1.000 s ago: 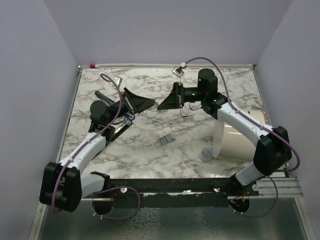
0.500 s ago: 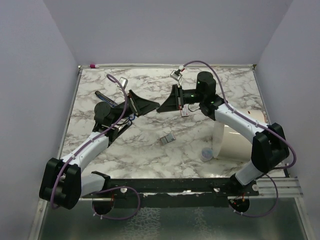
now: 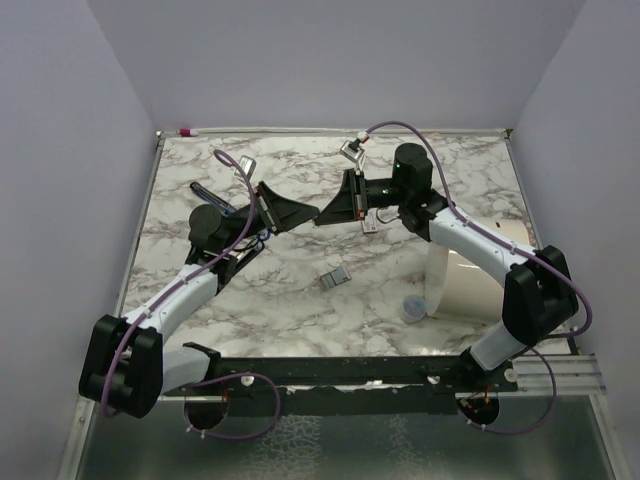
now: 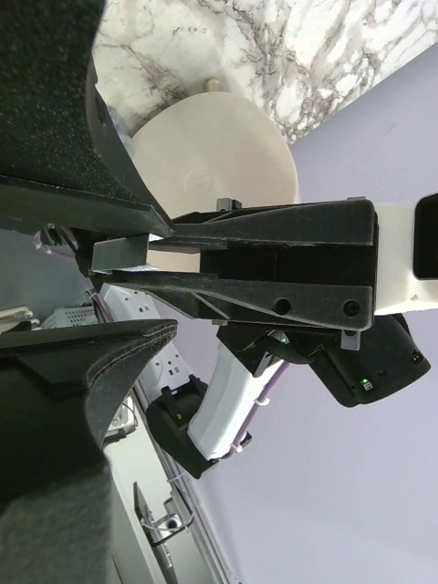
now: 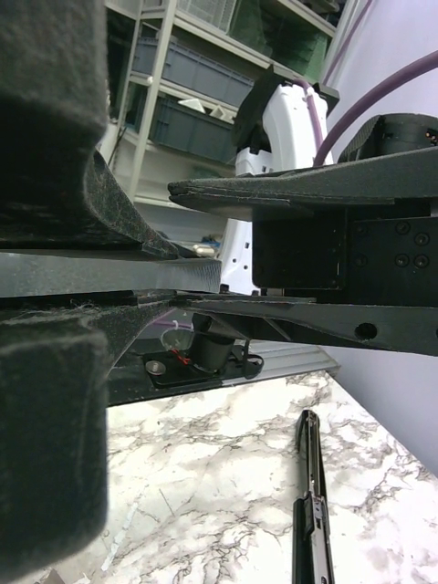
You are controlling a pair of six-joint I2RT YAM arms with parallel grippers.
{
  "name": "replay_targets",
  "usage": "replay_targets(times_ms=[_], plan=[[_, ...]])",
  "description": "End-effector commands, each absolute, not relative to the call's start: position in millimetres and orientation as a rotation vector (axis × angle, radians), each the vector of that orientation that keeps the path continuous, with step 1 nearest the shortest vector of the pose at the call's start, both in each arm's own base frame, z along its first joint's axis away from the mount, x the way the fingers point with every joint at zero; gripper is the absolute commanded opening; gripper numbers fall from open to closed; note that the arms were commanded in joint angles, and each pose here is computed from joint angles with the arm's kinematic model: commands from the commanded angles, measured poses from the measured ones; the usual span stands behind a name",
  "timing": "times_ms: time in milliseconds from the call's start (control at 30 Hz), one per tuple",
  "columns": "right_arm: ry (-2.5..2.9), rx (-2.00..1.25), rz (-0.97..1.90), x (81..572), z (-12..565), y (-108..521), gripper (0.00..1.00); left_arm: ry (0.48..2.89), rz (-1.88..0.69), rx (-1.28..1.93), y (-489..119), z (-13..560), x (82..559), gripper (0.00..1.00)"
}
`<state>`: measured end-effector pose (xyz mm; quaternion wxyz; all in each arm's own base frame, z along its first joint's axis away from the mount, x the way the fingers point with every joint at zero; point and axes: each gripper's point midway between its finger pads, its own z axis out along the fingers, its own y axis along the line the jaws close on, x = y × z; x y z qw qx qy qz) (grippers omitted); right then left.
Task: Unload the staples from the stapler
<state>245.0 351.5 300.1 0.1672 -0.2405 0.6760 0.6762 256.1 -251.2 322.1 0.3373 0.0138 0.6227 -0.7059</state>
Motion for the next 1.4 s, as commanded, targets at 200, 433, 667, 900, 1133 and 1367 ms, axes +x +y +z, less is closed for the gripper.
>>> replay_targets(times_ms=[200, 433, 667, 900, 1133, 1367], plan=[[1.902, -0.705, 1.943, 243.3, 299.8, 349.8, 0.17, 1.586, -1.869, 0.074, -252.3, 326.2, 248.8, 0.33], [1.902, -0.703, 1.944, 242.6, 299.4, 349.3, 0.17, 1.579, -1.890, 0.068, -253.0, 326.7, 248.3, 0.30], [1.901, -0.704, 1.940, 243.4, 298.8, 349.7, 0.18, 1.572, -1.889, 0.065, -251.9, 326.7, 247.0, 0.19], [1.917, -0.700, 1.876, 245.4, 293.6, 346.9, 0.24, 1.587, -1.872, 0.053, -251.3, 321.3, 248.0, 0.15], [1.945, -0.582, 1.544, 266.8, 291.4, 314.0, 0.37, 1.760, -1.666, -0.046, -246.1, 285.6, 265.1, 0.15], [1.989, -0.468, 0.948, 294.3, 292.7, 253.4, 0.39, 2.024, -1.319, -0.194, -227.5, 225.9, 275.0, 0.13]])
